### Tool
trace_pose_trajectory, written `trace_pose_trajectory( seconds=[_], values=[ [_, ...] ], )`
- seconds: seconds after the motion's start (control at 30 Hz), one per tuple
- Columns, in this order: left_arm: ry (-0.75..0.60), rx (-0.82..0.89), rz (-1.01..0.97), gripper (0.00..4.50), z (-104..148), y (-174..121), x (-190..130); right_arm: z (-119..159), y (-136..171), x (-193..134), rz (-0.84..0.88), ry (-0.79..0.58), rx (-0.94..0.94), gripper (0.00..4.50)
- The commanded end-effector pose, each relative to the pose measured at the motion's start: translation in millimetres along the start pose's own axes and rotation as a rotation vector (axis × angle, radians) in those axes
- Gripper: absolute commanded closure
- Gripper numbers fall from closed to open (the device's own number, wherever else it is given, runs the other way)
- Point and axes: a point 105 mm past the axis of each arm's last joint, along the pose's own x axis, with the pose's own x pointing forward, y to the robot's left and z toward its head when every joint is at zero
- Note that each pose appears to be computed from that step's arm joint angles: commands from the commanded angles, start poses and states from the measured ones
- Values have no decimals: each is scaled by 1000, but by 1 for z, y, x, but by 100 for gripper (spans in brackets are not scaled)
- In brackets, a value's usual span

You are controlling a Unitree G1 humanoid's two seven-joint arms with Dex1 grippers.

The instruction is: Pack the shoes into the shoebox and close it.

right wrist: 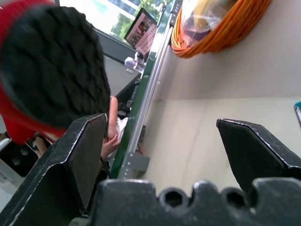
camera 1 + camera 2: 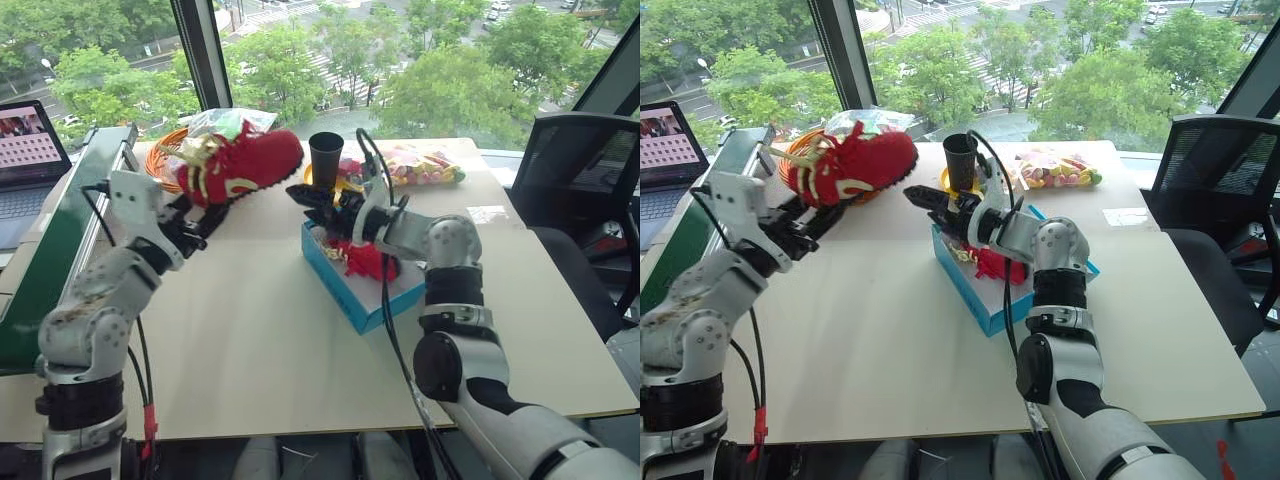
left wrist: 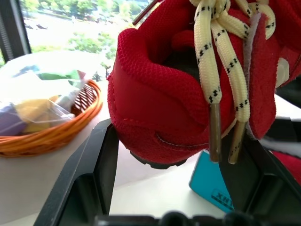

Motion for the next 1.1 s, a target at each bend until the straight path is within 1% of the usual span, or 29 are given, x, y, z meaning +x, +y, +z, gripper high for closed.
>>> trace_pose_trajectory(
  seconds=[0.03, 0.17, 0.27, 0.3, 0.37, 0.47, 0.53, 0.6, 0.7, 0.8, 0.87, 0.97, 1.1],
  values=[
    [-68, 10, -28, 189, 14, -13, 3, 29, 24, -5, 83, -108, -24, 0],
    [-73, 4, -11, 189, 13, -10, 2, 32, 31, -11, 115, -107, -40, 0],
    [-84, 7, 3, 189, 16, -5, 1, 15, 30, -21, 126, -3, -100, 0],
    [-88, 11, 9, 189, 18, -3, 1, 3, 20, -26, 91, 60, -122, 0],
    [-92, 11, 11, 189, 19, -2, 1, -13, 4, -32, 26, 139, -163, 0],
    [-98, 15, 7, 189, 21, -3, 2, -23, -11, -40, -15, 186, -199, 0],
    [-99, 18, 7, 189, 22, -3, 2, -26, -15, -43, -16, 200, -214, 0],
    [-98, 19, 7, 189, 21, -4, 2, -25, -10, -43, 7, 194, -217, 0],
    [-74, 41, 3, 189, 14, -7, 2, -18, 9, -40, 86, 168, -219, 0],
    [-70, 45, -17, 189, 11, -16, 4, -17, 29, -41, 177, 170, -248, 0],
    [-65, 56, -29, 189, 10, -21, 5, -10, 36, -40, 198, 139, -239, 0],
    [-69, 46, -35, 189, 8, -27, 8, 7, 40, -36, 199, 52, -208, 0],
    [-64, 39, -62, 189, 5, -38, 9, 22, 37, -29, 169, -46, -143, 0]
  ],
)
